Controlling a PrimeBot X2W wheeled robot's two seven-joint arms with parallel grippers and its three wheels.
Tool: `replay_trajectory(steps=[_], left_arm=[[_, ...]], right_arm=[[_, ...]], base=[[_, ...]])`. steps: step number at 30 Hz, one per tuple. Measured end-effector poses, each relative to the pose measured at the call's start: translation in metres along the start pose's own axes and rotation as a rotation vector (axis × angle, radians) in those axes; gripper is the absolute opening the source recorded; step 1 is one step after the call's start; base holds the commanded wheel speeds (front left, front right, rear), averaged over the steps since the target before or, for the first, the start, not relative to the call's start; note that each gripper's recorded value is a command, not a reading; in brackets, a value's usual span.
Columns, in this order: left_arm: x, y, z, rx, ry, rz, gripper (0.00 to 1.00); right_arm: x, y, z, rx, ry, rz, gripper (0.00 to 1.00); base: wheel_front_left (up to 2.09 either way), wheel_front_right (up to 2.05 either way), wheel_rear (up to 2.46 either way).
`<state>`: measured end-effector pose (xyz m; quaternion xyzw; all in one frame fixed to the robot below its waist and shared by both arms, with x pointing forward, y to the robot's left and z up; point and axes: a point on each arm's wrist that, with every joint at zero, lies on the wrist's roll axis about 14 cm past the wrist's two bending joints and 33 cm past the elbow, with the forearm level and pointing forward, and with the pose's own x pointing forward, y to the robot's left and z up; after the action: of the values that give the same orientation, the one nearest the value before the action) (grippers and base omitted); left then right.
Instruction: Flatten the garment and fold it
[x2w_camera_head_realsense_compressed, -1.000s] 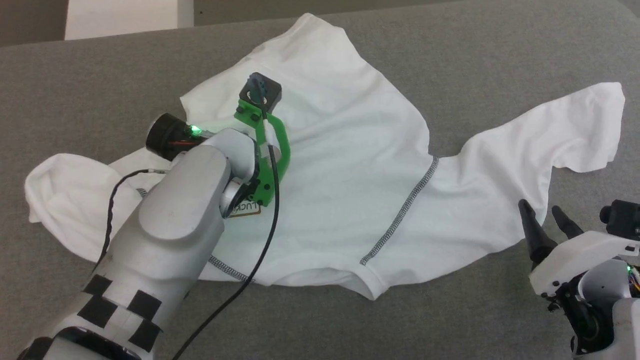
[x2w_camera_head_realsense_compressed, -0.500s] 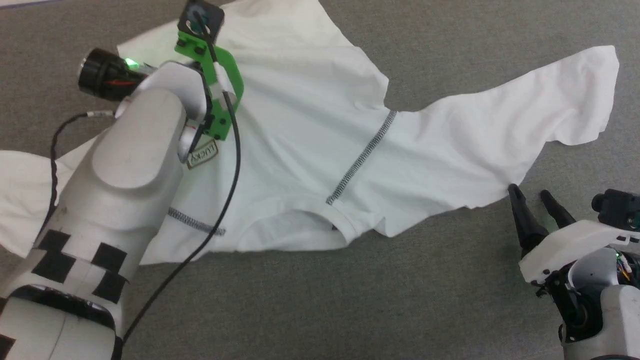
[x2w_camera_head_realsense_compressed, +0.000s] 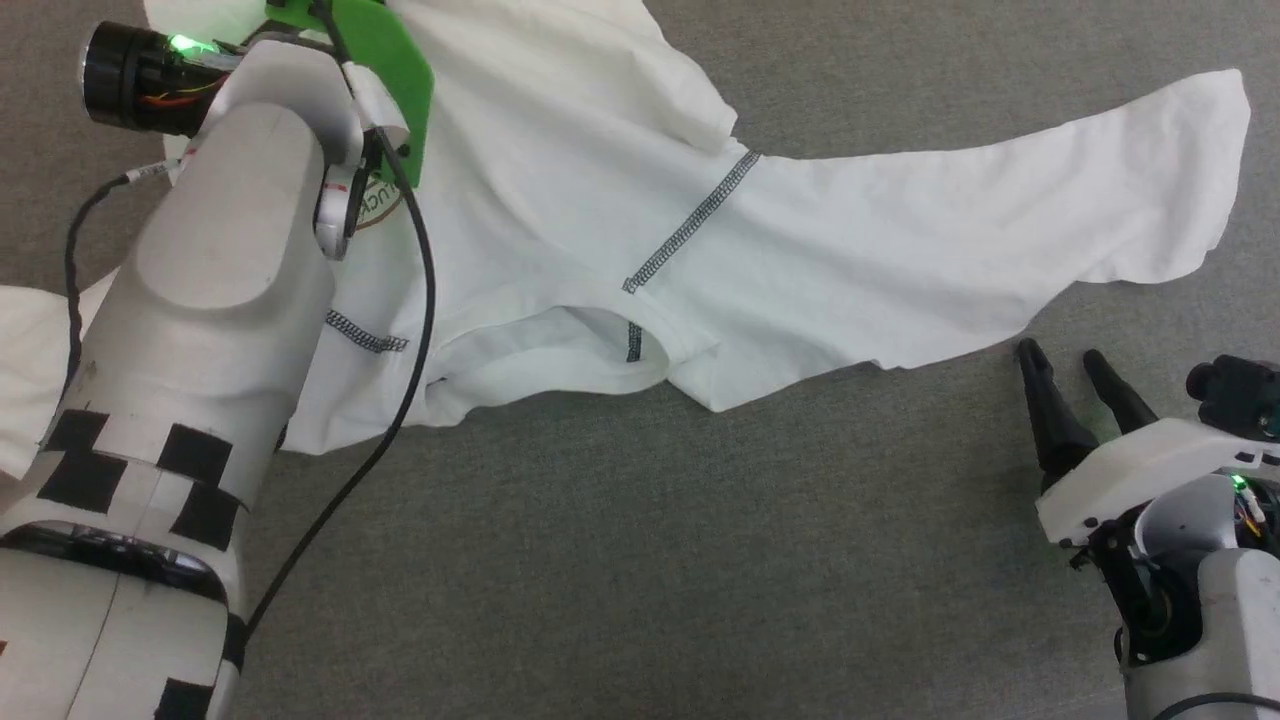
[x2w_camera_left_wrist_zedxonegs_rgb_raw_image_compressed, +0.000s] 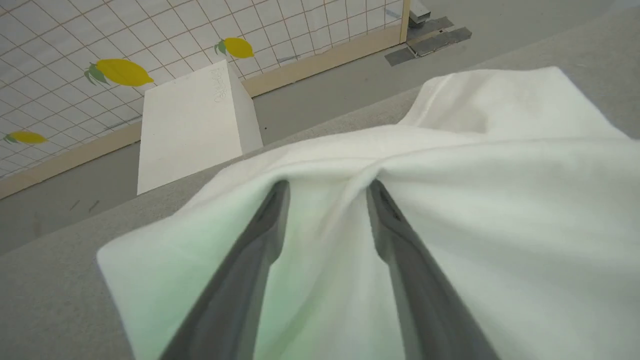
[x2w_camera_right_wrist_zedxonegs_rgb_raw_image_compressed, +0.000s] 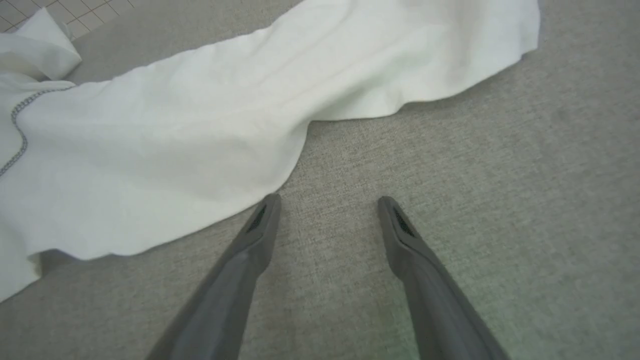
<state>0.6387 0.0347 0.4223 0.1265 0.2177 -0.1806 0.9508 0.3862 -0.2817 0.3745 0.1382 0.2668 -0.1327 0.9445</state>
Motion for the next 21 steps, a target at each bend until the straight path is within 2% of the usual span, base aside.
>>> replay_trajectory(steps=[3,7,10,15,18,21], left_arm=[[-0.006,0.002,0.01,-0.128,-0.039,-0.01,1.0],[-0.028,0.01,0.043,-0.299,-0.224,-0.011,1.0],[-0.056,0.033,0.049,-0.398,-0.368,0.046,1.0],[-0.111,0.07,0.013,-0.459,-0.472,0.198,1.0],[-0.148,0.087,-0.017,-0.474,-0.476,0.301,1.0],[-0.185,0.092,-0.049,-0.51,-0.449,0.387,1.0]], right_arm=[[0.0,0.005,0.003,-0.004,-0.01,0.015,1.0],[-0.004,0.013,0.009,0.0,-0.028,0.041,1.0],[-0.011,0.02,0.011,0.003,-0.036,0.065,1.0],[-0.022,0.035,0.011,-0.002,-0.031,0.114,1.0],[-0.028,0.048,0.014,-0.041,-0.033,0.151,1.0],[-0.034,0.069,0.012,-0.099,-0.013,0.204,1.0]], base=[[0.0,0.0,0.0],[0.0,0.0,0.0],[0.0,0.0,0.0],[0.0,0.0,0.0],[0.0,0.0,0.0],[0.0,0.0,0.0]])
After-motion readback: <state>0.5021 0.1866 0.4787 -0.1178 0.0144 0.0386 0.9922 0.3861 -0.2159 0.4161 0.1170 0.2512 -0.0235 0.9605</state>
